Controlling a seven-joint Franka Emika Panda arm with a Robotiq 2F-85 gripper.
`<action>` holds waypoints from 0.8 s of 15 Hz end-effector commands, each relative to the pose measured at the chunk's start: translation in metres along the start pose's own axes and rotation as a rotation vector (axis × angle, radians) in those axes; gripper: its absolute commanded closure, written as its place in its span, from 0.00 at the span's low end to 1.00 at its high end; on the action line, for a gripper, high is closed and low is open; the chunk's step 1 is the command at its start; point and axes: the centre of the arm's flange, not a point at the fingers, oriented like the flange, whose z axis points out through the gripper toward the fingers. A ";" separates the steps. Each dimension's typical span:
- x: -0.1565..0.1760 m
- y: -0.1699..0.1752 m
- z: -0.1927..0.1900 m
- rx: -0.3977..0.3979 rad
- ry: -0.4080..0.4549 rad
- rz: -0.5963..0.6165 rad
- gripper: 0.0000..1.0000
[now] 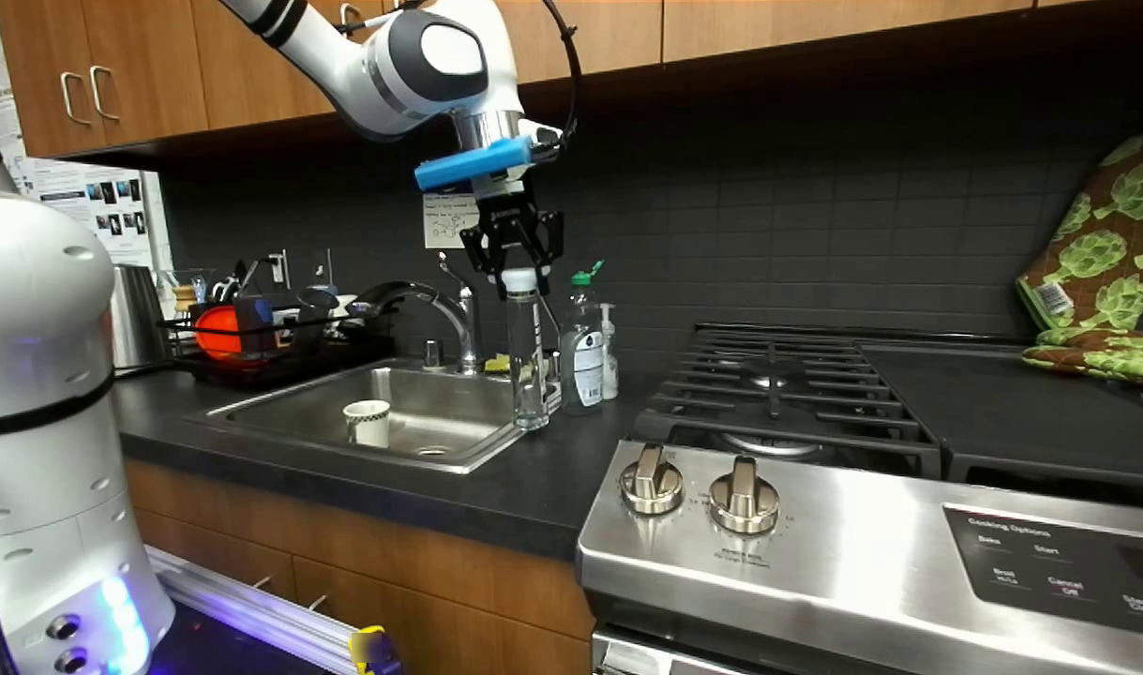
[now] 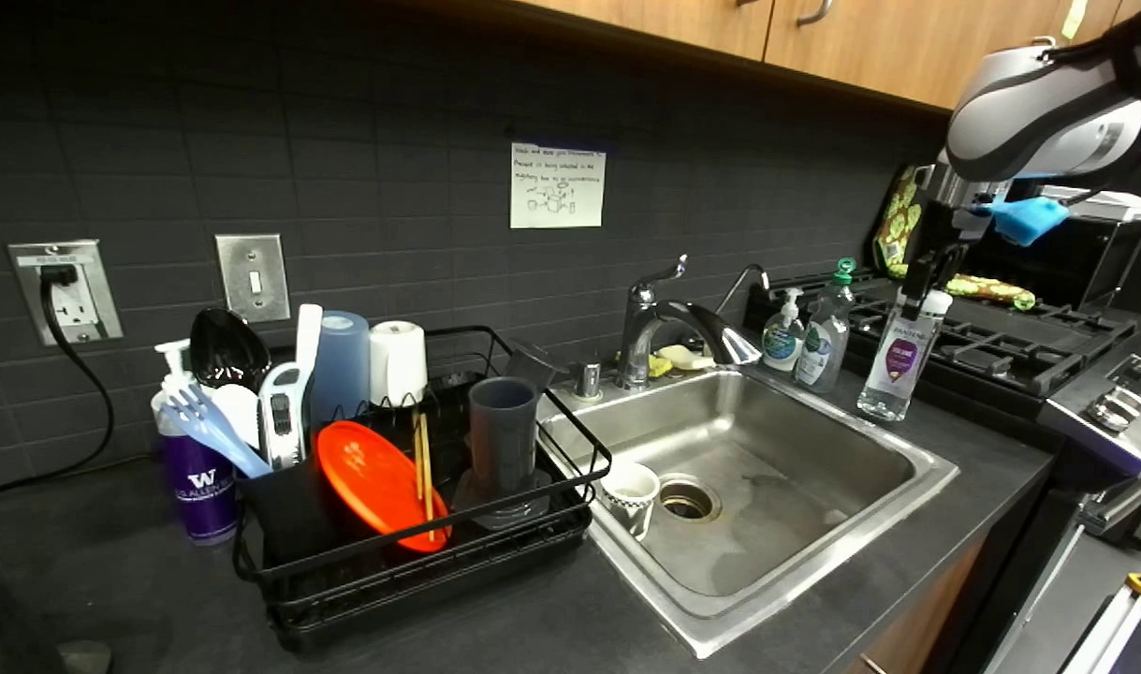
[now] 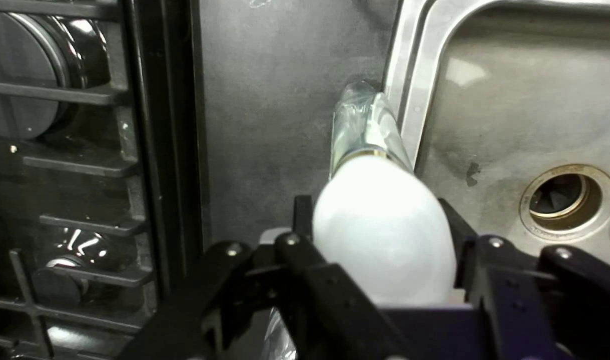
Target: Move the water bottle to the left
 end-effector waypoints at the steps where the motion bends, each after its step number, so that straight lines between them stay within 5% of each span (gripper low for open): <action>1: -0.008 -0.023 -0.032 -0.018 0.027 0.009 0.68; 12: -0.020 -0.102 -0.067 0.015 0.039 -0.063 0.68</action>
